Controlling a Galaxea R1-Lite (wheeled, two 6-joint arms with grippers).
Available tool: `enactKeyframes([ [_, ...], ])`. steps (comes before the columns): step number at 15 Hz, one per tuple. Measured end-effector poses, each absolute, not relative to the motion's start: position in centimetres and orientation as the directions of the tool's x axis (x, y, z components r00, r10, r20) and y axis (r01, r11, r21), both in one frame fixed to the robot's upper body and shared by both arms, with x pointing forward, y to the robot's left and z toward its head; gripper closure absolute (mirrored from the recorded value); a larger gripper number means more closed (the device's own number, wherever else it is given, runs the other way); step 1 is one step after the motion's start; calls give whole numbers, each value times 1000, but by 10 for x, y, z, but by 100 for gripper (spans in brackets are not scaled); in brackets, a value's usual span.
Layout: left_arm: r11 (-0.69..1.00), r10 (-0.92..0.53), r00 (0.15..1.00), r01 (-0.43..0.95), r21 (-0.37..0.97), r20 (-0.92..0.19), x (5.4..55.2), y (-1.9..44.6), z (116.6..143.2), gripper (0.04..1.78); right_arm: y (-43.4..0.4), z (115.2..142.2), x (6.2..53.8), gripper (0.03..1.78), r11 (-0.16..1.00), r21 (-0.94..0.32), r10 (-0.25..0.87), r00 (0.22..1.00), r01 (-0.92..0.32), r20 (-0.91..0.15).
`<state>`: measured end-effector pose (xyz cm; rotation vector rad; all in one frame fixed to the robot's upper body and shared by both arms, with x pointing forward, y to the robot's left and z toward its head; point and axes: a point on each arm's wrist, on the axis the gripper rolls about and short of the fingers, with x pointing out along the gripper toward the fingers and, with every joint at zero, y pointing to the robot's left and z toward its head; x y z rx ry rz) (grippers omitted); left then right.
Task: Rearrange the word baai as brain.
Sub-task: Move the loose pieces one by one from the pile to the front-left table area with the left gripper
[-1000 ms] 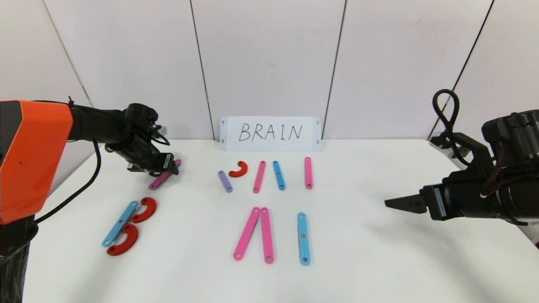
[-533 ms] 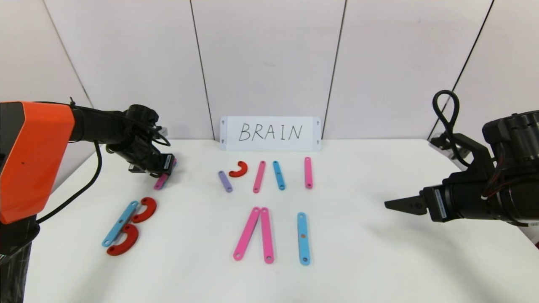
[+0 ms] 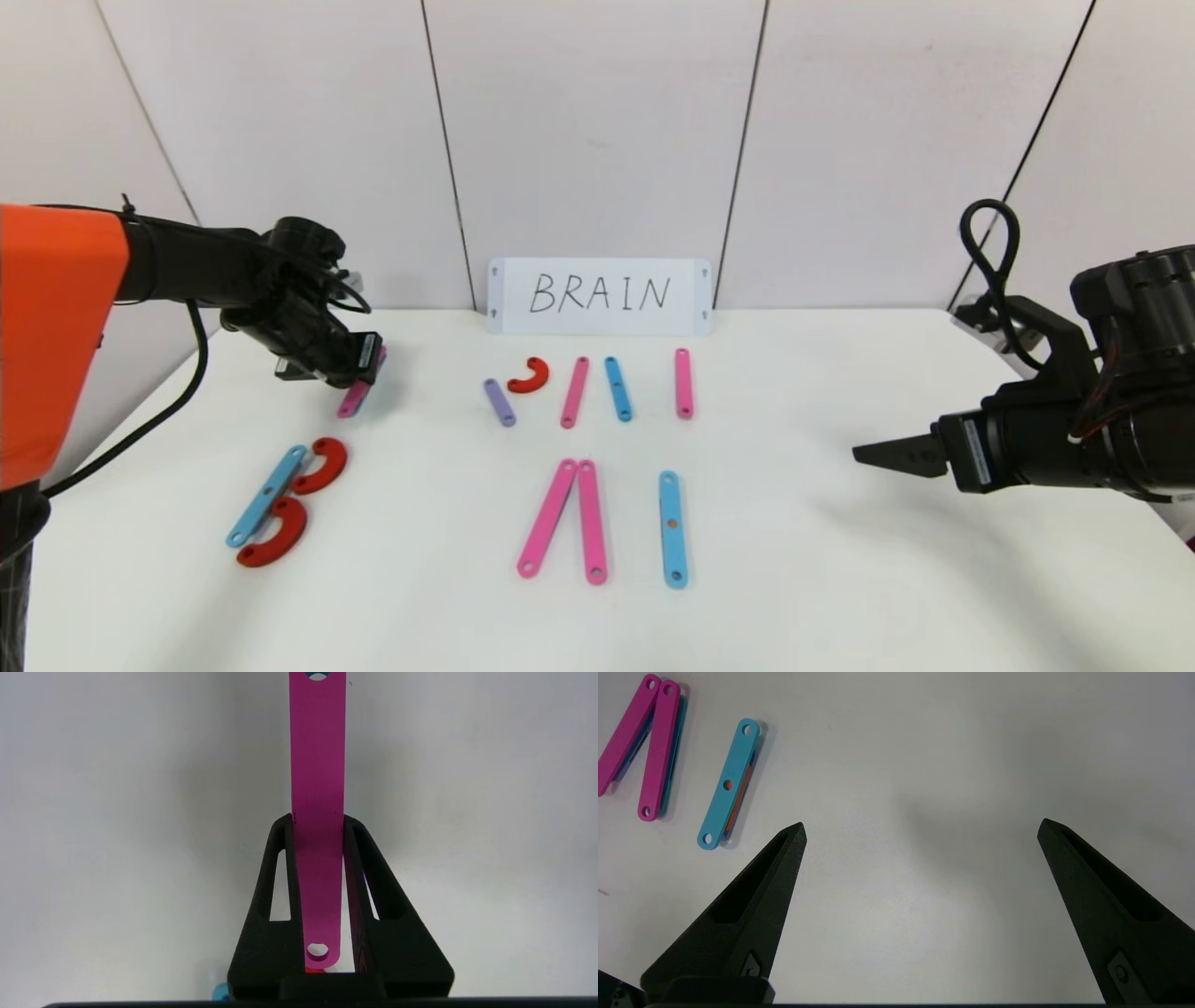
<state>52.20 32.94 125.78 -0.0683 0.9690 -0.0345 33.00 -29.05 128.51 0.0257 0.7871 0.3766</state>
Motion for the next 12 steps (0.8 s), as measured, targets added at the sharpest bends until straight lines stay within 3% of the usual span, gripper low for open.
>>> enactKeyframes([
  [5,992,-72,563,-47,-118,-823,474,312,1286,152,-289,1284,329,7,931,162,344,638,-327,-689],
  [12,999,-37,473,-6,-45,-881,402,284,1278,152,-287,1283,329,7,929,162,346,632,-331,-693],
])
